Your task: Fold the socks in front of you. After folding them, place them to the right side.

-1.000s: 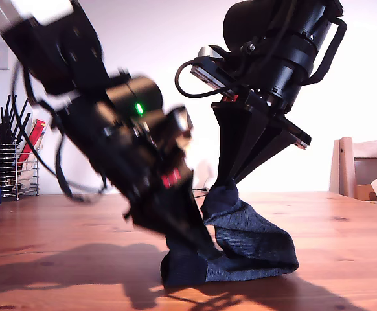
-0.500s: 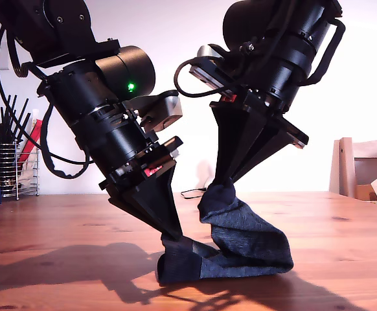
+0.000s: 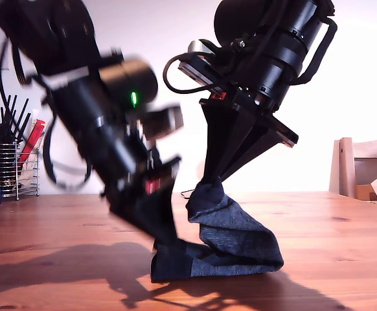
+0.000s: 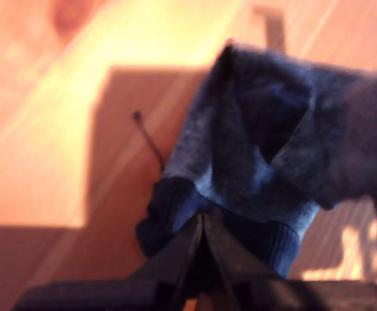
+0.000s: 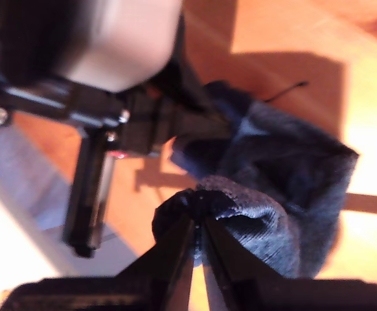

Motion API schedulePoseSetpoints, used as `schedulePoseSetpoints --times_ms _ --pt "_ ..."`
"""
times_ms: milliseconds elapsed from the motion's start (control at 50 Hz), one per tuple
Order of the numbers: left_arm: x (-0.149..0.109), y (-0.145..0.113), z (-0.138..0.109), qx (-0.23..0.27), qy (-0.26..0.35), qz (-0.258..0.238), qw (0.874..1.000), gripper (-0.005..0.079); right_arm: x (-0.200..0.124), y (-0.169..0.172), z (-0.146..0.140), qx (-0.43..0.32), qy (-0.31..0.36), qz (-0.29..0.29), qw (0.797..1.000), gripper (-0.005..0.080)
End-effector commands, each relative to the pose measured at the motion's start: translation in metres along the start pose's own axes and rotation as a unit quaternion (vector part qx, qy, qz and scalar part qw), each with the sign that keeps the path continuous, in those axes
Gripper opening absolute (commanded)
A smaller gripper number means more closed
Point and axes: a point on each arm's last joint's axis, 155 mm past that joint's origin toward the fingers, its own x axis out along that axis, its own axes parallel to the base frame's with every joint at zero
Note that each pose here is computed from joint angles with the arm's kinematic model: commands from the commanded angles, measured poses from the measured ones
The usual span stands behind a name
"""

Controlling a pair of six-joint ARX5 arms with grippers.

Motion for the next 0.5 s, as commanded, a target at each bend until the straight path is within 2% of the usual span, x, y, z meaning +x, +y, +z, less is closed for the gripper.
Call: schedulePoseSetpoints --times_ms 0,100,220,320,480 --pt "0.012 0.001 -0.018 -0.001 0.025 -0.001 1.000 -0.0019 0.009 -0.003 -0.007 0.003 0.015 -0.002 1.000 -0.0013" --pt "0.013 -0.001 -0.018 -0.002 0.025 -0.008 1.000 -0.0019 0.009 -0.003 -0.008 0.003 0.017 -0.004 1.000 -0.0013" --pt "0.014 -0.015 -0.015 -0.004 0.018 -0.043 0.999 -0.0019 0.008 -0.009 -0.014 -0.002 0.028 -0.018 0.999 -0.0013" --pt "0.017 -0.028 -0.009 -0.009 0.007 -0.069 0.998 -0.0019 0.008 -0.015 -0.021 -0.003 0.042 -0.032 0.999 -0.0013" --pt "0.022 -0.042 0.004 -0.002 -0.015 -0.083 0.996 -0.0019 0.005 -0.019 -0.027 -0.001 0.055 -0.033 0.998 -0.0013"
